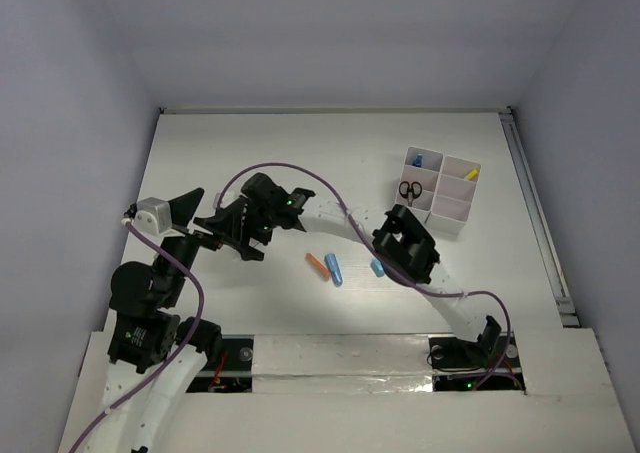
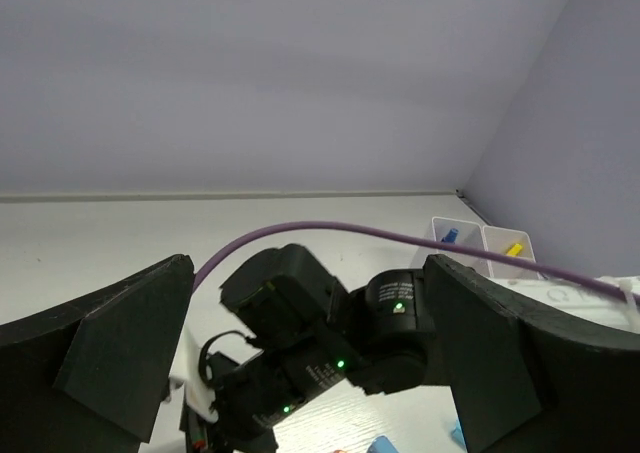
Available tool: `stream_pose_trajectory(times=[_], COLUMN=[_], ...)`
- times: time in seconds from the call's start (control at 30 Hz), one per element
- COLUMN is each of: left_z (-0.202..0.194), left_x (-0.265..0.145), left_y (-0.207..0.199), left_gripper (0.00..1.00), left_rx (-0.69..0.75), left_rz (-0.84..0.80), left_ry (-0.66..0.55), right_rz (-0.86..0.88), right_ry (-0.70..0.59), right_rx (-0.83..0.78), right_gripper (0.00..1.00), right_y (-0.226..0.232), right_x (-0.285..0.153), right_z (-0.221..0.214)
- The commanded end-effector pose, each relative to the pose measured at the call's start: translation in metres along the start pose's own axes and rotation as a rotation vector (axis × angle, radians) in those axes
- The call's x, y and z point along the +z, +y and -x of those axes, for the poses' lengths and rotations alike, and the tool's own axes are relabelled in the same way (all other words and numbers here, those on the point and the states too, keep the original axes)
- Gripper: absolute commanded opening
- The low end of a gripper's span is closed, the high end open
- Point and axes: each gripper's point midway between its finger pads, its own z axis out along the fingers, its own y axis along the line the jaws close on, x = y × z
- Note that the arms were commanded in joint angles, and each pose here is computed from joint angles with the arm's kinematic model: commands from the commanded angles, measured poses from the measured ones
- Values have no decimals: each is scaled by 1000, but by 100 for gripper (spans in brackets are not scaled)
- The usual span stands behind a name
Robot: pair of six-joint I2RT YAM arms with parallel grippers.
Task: Sort the stationery into containers
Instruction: Pick up the pen from the center of the board.
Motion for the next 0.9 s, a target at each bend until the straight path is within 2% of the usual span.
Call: stream_pose_trajectory(times=[0.0, 0.3, 0.4, 0.43, 0.5, 0.8, 0.87], left_z=[31, 32, 31, 31, 31, 31, 32], left_x=[-5, -6, -5, -5, -5, -5, -6], left_y=[-7, -7, -7, -7, -7, -7, -8], left_gripper=[99, 99, 99, 99, 99, 99, 99], left_rx=[13, 16, 15, 16, 17, 15, 15], left_rz=[-16, -15, -16, -16, -18, -18, -19], left_ry=[-87, -90, -87, -88, -88, -89, -91], right_rz=[11, -10, -27, -44, -54, -95, -92], right_ry=[60, 105, 127, 142, 167, 235, 243], right_rx=[-69, -119, -141, -161, -188, -266, -279], right_gripper=[100, 91, 81, 73, 64, 63, 55], right_y=[8, 9, 8, 8, 10, 15, 19], right_x=[6, 31, 36, 38, 43, 52, 56], right_z=[-1, -12, -19, -22, -28, -44, -46])
